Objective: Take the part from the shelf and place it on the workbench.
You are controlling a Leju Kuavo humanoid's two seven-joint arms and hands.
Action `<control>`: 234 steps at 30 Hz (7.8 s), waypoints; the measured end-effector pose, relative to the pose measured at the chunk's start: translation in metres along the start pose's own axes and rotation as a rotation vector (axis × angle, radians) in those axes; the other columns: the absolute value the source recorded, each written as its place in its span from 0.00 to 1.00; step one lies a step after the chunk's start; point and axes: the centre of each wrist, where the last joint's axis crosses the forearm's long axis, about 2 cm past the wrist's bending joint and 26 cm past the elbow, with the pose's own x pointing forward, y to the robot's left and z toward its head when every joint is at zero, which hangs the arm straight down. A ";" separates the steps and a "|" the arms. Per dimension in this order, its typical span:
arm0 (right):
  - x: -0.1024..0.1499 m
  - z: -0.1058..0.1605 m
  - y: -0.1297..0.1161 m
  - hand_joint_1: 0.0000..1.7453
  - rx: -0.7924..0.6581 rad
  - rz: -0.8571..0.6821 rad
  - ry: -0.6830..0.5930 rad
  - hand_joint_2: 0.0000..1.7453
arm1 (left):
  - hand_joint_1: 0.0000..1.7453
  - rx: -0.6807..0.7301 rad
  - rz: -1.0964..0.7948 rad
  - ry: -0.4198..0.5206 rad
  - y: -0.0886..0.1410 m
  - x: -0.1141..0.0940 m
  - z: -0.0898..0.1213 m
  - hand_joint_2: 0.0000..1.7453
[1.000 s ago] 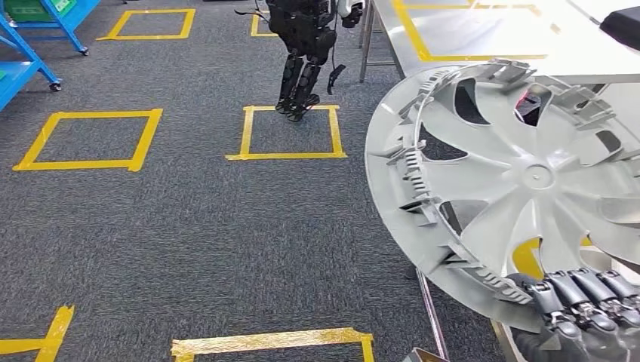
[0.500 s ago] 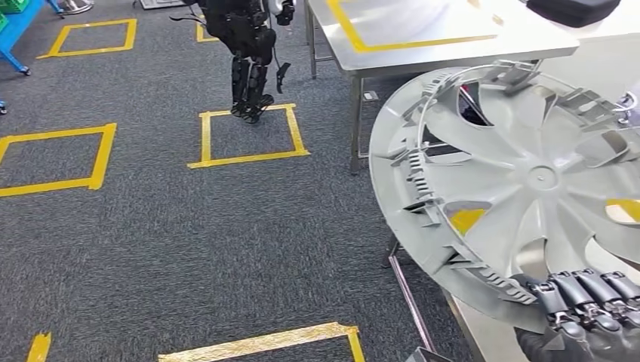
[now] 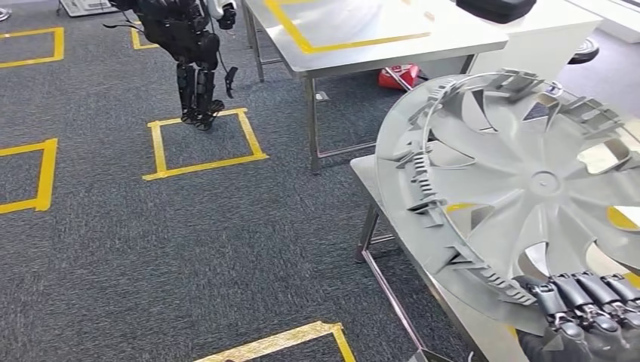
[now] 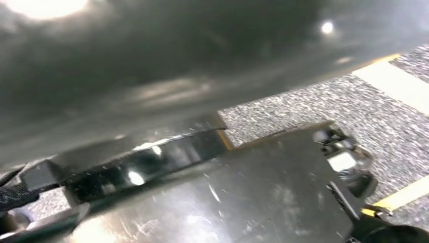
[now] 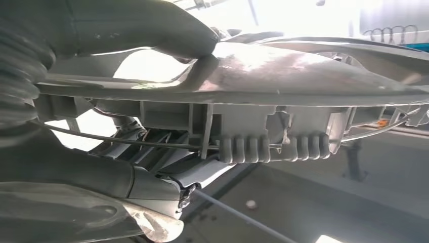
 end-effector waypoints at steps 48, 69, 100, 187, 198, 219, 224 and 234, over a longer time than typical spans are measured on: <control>-0.002 0.002 0.000 1.00 0.011 0.012 0.023 1.00 | 0.00 -0.013 -0.003 0.006 0.001 -0.004 0.000 0.00; -0.001 0.005 0.000 1.00 0.029 0.012 0.033 1.00 | 0.00 -0.022 0.000 0.025 -0.002 -0.004 0.001 0.00; -0.001 0.007 0.002 1.00 0.041 0.008 0.042 1.00 | 0.00 -0.037 0.016 0.023 -0.003 -0.002 0.001 0.00; -0.030 0.082 0.075 1.00 0.397 0.038 0.091 1.00 | 0.00 -0.018 -0.031 0.040 0.009 -0.006 -0.001 0.00; -0.045 0.082 0.103 1.00 0.418 0.048 0.002 1.00 | 0.00 -0.016 -0.037 0.039 0.012 -0.003 -0.004 0.00; -0.060 0.032 0.146 1.00 0.296 0.025 -0.366 1.00 | 0.00 -0.032 -0.086 0.038 0.019 -0.001 -0.007 0.00; -0.059 0.026 0.152 1.00 0.286 0.017 -0.392 1.00 | 0.00 -0.033 -0.093 0.039 0.021 -0.001 -0.007 0.00; -0.056 0.013 0.166 1.00 0.266 -0.001 -0.444 1.00 | 0.00 -0.029 -0.115 0.039 0.025 -0.003 -0.008 0.00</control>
